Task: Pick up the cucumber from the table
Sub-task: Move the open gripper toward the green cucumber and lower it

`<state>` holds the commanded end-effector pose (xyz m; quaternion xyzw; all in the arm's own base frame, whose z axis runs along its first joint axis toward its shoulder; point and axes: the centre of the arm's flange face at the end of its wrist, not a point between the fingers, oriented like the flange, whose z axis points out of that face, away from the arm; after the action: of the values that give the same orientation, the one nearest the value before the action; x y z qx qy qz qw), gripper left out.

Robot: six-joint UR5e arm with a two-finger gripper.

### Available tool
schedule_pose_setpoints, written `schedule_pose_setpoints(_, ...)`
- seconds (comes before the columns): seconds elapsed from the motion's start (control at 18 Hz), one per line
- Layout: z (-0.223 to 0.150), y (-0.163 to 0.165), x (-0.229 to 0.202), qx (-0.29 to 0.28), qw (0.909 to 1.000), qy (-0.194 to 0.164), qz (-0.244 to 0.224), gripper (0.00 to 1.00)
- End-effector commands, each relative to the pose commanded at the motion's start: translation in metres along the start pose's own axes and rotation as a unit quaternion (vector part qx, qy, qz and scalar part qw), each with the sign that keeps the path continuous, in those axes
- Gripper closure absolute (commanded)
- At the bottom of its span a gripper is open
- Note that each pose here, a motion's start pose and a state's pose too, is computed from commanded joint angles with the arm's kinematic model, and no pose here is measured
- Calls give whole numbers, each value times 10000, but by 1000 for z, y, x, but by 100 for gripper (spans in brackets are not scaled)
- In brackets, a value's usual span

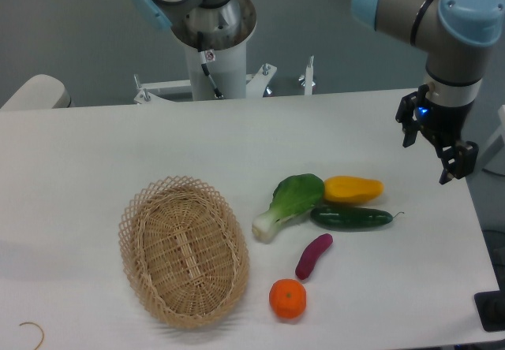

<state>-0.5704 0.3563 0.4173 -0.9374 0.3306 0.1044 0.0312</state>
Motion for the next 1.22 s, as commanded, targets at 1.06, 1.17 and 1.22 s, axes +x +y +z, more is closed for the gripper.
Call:
schedule_pose_setpoints(1.06,72,-37,4,63,9993,-245,-261,0)
schedule_pose_setpoints(1.17,86,-49,-2,100,9997,-193,-145,0)
schedule_pose_setpoints(1.22,92,-54,-5,115,9997,-170,-109,0)
